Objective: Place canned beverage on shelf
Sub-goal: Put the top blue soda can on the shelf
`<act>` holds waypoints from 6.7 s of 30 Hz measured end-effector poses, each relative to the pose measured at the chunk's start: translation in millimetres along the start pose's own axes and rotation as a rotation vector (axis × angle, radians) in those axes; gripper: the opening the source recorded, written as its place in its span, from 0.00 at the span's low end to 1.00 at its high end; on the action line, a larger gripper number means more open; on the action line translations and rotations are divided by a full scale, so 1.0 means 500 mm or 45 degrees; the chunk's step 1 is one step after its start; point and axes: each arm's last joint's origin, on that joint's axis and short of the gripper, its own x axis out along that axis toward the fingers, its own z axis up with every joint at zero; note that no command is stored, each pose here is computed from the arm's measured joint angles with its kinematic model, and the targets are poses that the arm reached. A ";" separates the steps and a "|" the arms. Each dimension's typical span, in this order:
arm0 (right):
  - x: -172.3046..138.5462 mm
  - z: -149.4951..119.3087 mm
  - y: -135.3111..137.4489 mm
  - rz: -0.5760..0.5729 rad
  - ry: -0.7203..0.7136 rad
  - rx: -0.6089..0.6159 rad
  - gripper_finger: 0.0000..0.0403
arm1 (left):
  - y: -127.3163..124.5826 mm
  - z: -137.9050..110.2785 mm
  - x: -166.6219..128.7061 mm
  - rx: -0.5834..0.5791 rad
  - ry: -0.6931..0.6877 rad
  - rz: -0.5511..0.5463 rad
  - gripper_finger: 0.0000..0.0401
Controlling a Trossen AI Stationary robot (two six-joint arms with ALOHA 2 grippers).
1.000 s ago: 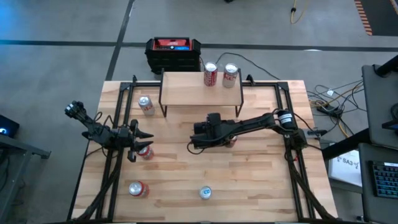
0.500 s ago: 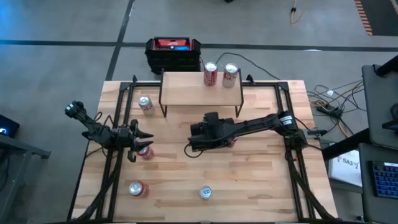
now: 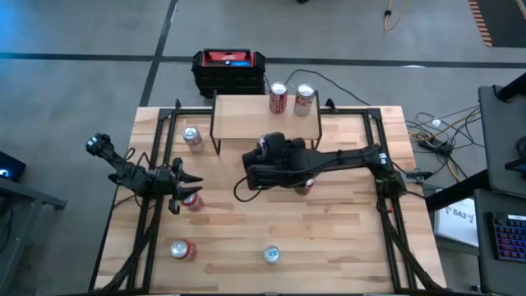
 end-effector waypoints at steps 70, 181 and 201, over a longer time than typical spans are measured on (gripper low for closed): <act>0.324 0.219 -0.084 0.171 0.058 -0.270 0.60 | 0.000 0.000 0.000 0.000 0.000 -0.001 0.29; 0.288 -0.034 -0.004 -0.136 -0.120 -0.015 0.99 | 0.000 0.000 0.000 0.000 0.000 -0.001 0.29; 0.332 -0.078 -0.004 -0.142 -0.301 0.089 0.96 | 0.000 0.000 0.000 0.000 0.000 0.000 0.29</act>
